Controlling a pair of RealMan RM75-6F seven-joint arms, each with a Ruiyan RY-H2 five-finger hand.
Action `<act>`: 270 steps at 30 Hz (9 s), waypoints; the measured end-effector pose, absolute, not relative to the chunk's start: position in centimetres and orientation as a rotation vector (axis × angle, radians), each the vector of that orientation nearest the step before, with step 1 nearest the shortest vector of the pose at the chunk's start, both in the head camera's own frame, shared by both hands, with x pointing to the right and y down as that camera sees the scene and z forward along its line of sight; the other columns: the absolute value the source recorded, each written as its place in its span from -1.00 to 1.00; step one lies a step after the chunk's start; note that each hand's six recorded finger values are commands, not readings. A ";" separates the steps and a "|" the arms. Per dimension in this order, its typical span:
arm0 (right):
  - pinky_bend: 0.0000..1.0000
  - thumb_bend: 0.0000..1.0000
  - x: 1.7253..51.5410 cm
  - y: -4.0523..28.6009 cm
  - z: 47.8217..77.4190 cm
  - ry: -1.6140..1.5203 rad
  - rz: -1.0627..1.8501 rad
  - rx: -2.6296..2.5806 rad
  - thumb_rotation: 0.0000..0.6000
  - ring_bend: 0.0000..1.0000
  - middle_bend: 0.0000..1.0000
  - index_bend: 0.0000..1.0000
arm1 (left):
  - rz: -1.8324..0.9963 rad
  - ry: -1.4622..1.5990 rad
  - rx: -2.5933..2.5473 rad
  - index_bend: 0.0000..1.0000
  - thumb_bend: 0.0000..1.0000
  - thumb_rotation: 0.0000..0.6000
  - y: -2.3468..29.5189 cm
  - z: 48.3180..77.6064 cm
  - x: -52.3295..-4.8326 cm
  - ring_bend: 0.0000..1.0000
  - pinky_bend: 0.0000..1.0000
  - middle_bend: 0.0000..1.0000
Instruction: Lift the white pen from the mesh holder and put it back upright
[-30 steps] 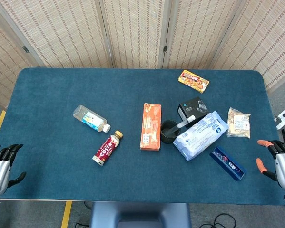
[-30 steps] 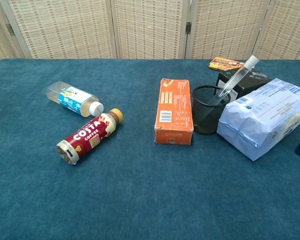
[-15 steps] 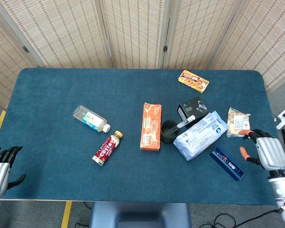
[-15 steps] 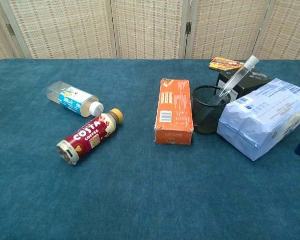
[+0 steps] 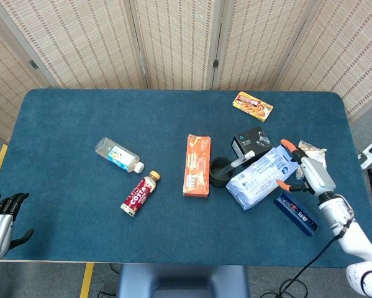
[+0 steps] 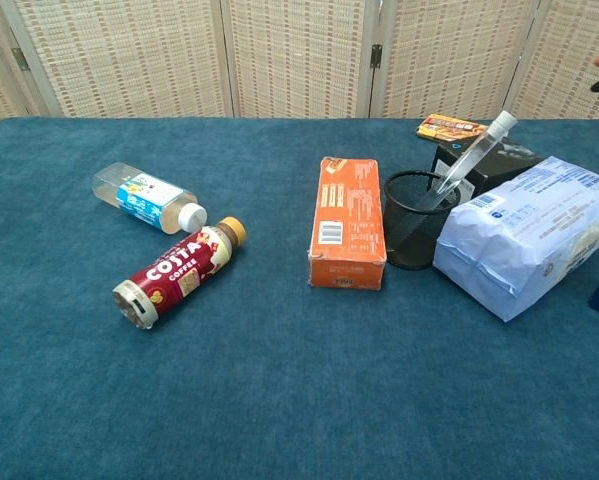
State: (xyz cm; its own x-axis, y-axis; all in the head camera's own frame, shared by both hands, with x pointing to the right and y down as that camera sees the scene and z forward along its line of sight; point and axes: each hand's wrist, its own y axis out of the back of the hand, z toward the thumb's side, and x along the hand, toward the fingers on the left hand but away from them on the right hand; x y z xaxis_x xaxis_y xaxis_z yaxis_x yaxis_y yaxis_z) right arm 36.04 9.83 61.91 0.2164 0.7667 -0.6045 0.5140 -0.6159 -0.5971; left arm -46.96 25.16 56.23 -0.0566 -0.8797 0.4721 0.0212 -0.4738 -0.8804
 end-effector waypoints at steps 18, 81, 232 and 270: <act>-0.60 -0.57 28.5 7.9 67.9 -1.384 1.028 -2.737 1.00 -0.91 -0.74 -1.00 | -1.636 0.928 -1.519 -0.64 -0.50 1.00 25.1 56.5 -46.8 -0.60 -0.77 -0.61; -0.62 -0.39 26.1 9.6 63.4 -0.469 1.101 -2.084 1.00 -0.86 -0.59 -0.43 | -1.647 0.936 -1.538 -0.64 -0.50 1.00 25.5 56.2 -47.0 -0.59 -0.77 -0.62; -0.57 -0.30 29.3 8.4 57.5 -1.431 0.972 -2.537 1.00 -0.44 0.04 0.41 | -1.539 1.009 -1.452 -0.64 -0.50 1.00 23.2 55.1 -46.3 -0.62 -0.77 -0.64; -0.57 -0.30 26.5 7.8 58.2 -1.252 1.031 -2.439 1.00 -0.44 0.03 0.43 | -1.567 0.997 -1.463 -0.64 -0.50 1.00 23.5 55.6 -46.4 -0.62 -0.77 -0.64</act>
State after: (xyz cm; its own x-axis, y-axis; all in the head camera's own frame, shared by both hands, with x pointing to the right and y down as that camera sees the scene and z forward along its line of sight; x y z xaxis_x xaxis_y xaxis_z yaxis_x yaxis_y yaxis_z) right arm 26.49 7.79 58.22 0.3939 0.7781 -0.4893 0.6296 -0.6163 -0.4731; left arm -46.43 23.55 55.57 -0.0574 -0.9118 0.4066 0.0179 -0.4082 -0.9127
